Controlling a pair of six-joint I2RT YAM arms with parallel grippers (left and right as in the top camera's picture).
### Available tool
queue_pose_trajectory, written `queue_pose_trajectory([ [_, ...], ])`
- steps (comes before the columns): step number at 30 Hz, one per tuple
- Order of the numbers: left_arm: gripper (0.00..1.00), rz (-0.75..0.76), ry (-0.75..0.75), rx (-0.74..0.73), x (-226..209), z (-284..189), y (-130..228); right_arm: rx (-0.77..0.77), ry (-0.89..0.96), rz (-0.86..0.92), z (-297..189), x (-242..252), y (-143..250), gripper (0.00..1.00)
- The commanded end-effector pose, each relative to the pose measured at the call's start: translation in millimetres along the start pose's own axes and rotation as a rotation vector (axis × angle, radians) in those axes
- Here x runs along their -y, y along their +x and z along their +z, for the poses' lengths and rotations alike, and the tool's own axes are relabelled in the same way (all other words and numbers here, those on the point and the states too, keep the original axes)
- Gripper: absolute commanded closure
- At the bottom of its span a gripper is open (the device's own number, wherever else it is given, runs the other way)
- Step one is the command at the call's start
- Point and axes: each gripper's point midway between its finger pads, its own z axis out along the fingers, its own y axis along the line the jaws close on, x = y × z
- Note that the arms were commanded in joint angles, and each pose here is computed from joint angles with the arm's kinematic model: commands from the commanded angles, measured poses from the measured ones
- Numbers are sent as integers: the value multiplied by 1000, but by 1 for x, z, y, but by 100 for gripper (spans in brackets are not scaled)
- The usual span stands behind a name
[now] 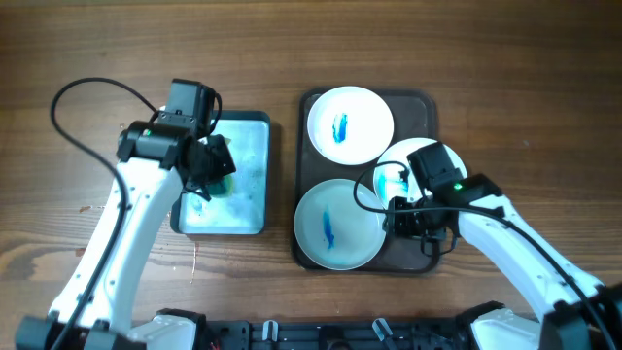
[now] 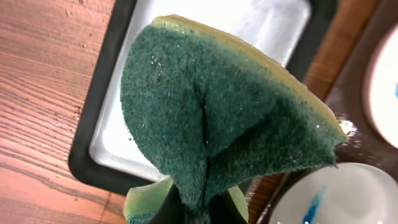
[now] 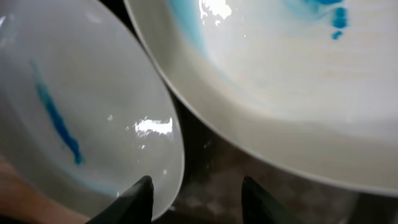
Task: Clean dirty plates on tray and stack at the side
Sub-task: 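Carry the sponge with the left gripper to the lower plate, then scrub the lower plate with the sponge while right gripper holds it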
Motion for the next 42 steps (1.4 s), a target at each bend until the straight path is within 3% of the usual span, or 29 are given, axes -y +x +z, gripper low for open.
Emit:
queue_pose_trajectory([
  [1,96,-1,72,40,8,-19,-2,0,-27,-54,16,-2,-2,54],
  [7,96,-1,97,26,13,-20,0,3,-31,-92,31,-1,-8,69],
  [9,96,-1,97,25,13,-20,0,26,3,-94,34,4,-15,78],
  [15,96,3,191,-1,30,-22,3,195,150,15,29,27,-49,96],
  [20,96,29,245,-35,47,-19,10,235,156,81,26,28,-57,95],
  [27,96,135,320,-87,113,1,36,214,162,44,27,29,-53,96],
  [36,96,179,295,-230,191,81,99,211,164,33,27,29,-53,96],
  [42,96,226,381,-329,231,123,136,211,163,33,27,29,-53,96],
])
